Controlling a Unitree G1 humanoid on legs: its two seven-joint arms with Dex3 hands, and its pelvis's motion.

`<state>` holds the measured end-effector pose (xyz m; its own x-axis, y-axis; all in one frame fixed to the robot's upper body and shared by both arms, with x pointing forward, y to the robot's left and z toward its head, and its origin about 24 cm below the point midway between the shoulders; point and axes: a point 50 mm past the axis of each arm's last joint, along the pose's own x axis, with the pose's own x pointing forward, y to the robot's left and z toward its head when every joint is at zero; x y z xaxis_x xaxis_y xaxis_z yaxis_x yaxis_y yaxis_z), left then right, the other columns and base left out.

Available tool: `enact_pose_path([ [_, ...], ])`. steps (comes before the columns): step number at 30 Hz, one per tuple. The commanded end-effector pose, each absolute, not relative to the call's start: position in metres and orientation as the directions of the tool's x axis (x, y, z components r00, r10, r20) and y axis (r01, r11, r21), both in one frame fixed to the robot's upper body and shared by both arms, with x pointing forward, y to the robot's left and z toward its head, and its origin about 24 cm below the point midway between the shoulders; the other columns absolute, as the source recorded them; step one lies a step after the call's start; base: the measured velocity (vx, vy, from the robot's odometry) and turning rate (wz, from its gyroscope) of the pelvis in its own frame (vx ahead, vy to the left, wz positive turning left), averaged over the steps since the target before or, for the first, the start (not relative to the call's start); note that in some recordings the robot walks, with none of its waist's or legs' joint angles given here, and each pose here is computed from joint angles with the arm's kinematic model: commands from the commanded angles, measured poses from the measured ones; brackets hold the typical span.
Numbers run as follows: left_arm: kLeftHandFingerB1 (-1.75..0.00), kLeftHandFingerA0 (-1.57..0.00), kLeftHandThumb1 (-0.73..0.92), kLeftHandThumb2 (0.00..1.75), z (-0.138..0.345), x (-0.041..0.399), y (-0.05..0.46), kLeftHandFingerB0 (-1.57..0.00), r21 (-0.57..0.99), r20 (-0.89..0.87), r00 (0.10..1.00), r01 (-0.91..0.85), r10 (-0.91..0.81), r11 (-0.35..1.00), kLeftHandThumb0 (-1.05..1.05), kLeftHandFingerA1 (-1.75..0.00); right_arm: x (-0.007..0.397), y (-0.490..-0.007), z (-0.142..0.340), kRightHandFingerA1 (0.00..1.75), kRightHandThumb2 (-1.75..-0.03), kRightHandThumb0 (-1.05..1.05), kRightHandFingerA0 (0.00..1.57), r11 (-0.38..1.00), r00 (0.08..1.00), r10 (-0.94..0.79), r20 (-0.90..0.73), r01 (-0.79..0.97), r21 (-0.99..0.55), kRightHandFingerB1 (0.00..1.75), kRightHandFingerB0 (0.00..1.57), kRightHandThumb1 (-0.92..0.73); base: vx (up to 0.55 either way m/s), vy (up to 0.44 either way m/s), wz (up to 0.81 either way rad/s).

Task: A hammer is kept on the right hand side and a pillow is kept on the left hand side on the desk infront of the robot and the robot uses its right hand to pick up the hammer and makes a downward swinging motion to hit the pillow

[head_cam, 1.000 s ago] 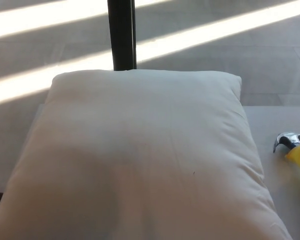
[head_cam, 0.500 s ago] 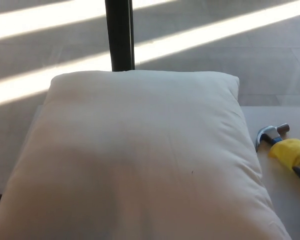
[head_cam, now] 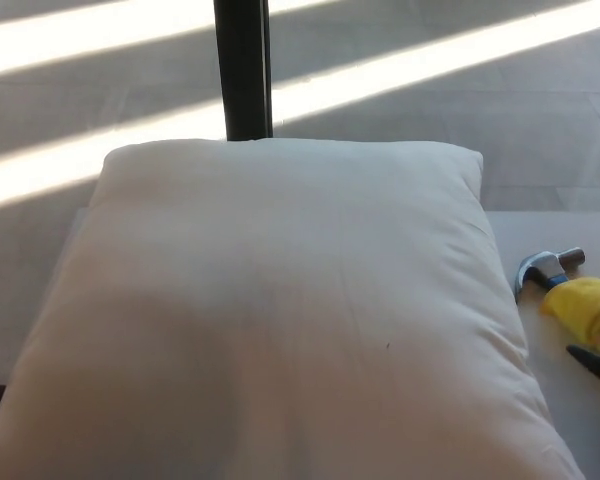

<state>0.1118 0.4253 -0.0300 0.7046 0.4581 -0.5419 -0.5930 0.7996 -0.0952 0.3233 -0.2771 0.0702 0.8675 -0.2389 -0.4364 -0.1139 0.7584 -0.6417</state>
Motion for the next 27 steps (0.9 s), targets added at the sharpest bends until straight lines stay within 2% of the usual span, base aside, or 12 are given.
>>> enact_pose_path([
  [1,-0.43,-0.48,0.77,0.63,-0.022,0.106,0.434,-0.47,-0.054,-0.531,0.700,-0.589,0.477,0.806,-0.65,-0.57,0.307,-0.299,0.114,0.18,-1.00,-1.00,0.00,0.849,0.906,-0.233,-0.353,0.013,-0.527,0.00,0.00,-0.65,0.00,0.000,0.00],
  [10,-0.42,-0.46,0.77,0.63,-0.022,0.108,0.432,-0.45,-0.037,-0.534,0.705,-0.570,0.466,0.821,-0.65,-0.57,0.270,-0.347,0.176,0.08,-0.99,-0.97,0.00,0.850,0.920,-0.392,-0.005,0.360,-0.385,0.06,0.01,-0.66,0.00,0.000,0.00],
  [11,-0.42,-0.45,0.77,0.63,-0.023,0.108,0.432,-0.47,-0.033,-0.537,0.705,-0.567,0.464,0.823,-0.65,-0.56,0.264,-0.354,0.181,0.00,-0.70,-0.79,0.00,0.836,0.903,-0.429,0.025,0.408,-0.367,0.25,0.01,-0.73,0.00,0.000,0.00],
  [12,-0.42,-0.45,0.77,0.63,-0.023,0.107,0.432,-0.47,-0.035,-0.539,0.704,-0.568,0.463,0.822,-0.65,-0.56,0.260,-0.357,0.184,0.00,-0.70,-0.79,0.00,0.831,0.892,-0.451,0.036,0.434,-0.348,0.25,0.01,-0.73,0.00,0.000,0.00],
  [13,-0.42,-0.45,0.76,0.63,-0.024,0.106,0.432,-0.47,-0.043,-0.543,0.703,-0.569,0.459,0.821,-0.66,-0.55,0.249,-0.372,0.193,0.05,-0.88,-0.92,0.00,0.799,0.843,-0.532,0.082,0.531,-0.281,0.10,0.10,-0.60,0.00,0.000,0.00],
  [16,-0.42,-0.45,0.76,0.63,-0.024,0.107,0.432,-0.47,-0.043,-0.541,0.705,-0.568,0.459,0.822,-0.65,-0.55,0.240,-0.383,0.197,0.00,-0.81,-0.77,0.00,0.772,0.800,-0.590,0.109,0.599,-0.214,0.16,0.15,-0.57,0.00,0.000,0.00],
  [17,-0.42,-0.46,0.76,0.63,-0.024,0.107,0.432,-0.47,-0.045,-0.539,0.706,-0.568,0.459,0.822,-0.65,-0.56,0.233,-0.392,0.198,0.00,-0.85,-1.00,0.00,0.740,0.761,-0.639,0.112,0.647,-0.181,0.10,0.08,-0.61,0.00,0.000,0.00],
  [19,-0.42,-0.48,0.76,0.63,-0.021,0.109,0.431,-0.46,-0.030,-0.535,0.708,-0.561,0.461,0.827,-0.66,-0.56,0.206,-0.428,0.185,0.03,-0.85,-0.96,0.00,0.633,0.634,-0.769,0.083,0.773,-0.032,0.12,0.08,-0.60,0.00,0.000,0.00],
  [20,-0.43,-0.50,0.77,0.62,-0.021,0.110,0.431,-0.47,-0.031,-0.533,0.709,-0.562,0.462,0.826,-0.66,-0.59,0.200,-0.437,0.179,0.00,-0.61,-0.69,0.00,0.595,0.595,-0.801,0.067,0.804,-0.022,0.25,0.05,-0.70,0.00,0.000,0.00],
  [21,-0.43,-0.50,0.77,0.62,-0.020,0.111,0.431,-0.47,-0.033,-0.530,0.710,-0.564,0.464,0.825,-0.66,-0.59,0.190,-0.449,0.170,0.00,-0.61,-0.69,0.00,0.534,0.534,-0.844,0.042,0.845,-0.010,0.25,0.05,-0.70,0.00,0.000,0.00],
  [22,-0.42,-0.48,0.77,0.63,-0.020,0.111,0.432,-0.47,-0.034,-0.534,0.704,-0.570,0.467,0.821,-0.65,-0.57,0.180,-0.460,0.159,0.08,-0.83,-0.83,0.00,0.480,0.480,-0.877,0.004,0.877,-0.014,0.04,0.06,-0.56,0.00,0.000,0.00],
  [27,-0.43,-0.47,0.76,0.63,-0.024,0.113,0.431,-0.48,-0.037,-0.547,0.690,-0.586,0.475,0.809,-0.65,-0.57,0.152,-0.480,0.122,0.14,-0.87,-0.85,0.00,0.334,0.333,-0.936,-0.118,0.943,0.010,0.01,0.05,-0.60,0.00,0.000,0.00],
])
